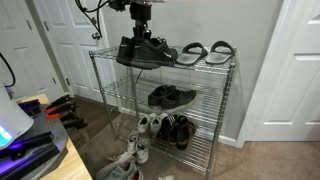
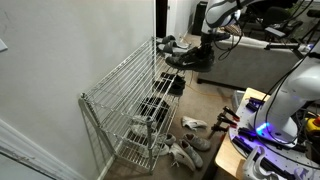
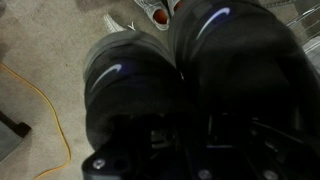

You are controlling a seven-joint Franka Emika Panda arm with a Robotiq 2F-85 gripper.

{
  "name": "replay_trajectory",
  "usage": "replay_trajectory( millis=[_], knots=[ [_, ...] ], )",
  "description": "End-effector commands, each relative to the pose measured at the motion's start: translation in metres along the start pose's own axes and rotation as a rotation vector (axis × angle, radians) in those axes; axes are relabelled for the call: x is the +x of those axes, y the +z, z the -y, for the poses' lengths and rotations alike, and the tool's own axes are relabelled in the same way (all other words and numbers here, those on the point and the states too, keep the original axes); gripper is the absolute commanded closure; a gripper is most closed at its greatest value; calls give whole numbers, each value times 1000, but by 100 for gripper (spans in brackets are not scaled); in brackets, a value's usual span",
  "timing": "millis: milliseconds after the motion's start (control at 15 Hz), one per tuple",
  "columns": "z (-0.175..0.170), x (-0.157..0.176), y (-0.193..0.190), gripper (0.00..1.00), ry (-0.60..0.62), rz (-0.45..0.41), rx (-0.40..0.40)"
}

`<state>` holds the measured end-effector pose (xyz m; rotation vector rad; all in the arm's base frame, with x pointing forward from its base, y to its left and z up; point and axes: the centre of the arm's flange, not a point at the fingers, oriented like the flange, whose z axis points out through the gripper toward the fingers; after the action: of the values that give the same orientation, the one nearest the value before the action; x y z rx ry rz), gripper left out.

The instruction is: Move the shoes to a lower shelf

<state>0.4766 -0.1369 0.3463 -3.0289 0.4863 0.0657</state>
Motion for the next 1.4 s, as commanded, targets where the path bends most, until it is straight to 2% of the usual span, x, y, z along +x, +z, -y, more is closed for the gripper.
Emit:
replay_trajectory(
  millis=[0, 333, 667, 867, 1067, 1333],
  knots=[
    [-27, -1, 5, 96, 39, 18, -57],
    [-42, -14, -1, 96, -27, 79, -48],
    [-59, -45, -43, 96, -105, 33, -78],
    [-81, -74, -69, 96, -88, 27, -118],
    [-122, -116, -92, 96, -38, 36, -143],
    [-143, -137, -94, 96, 14, 83, -162]
  ],
)
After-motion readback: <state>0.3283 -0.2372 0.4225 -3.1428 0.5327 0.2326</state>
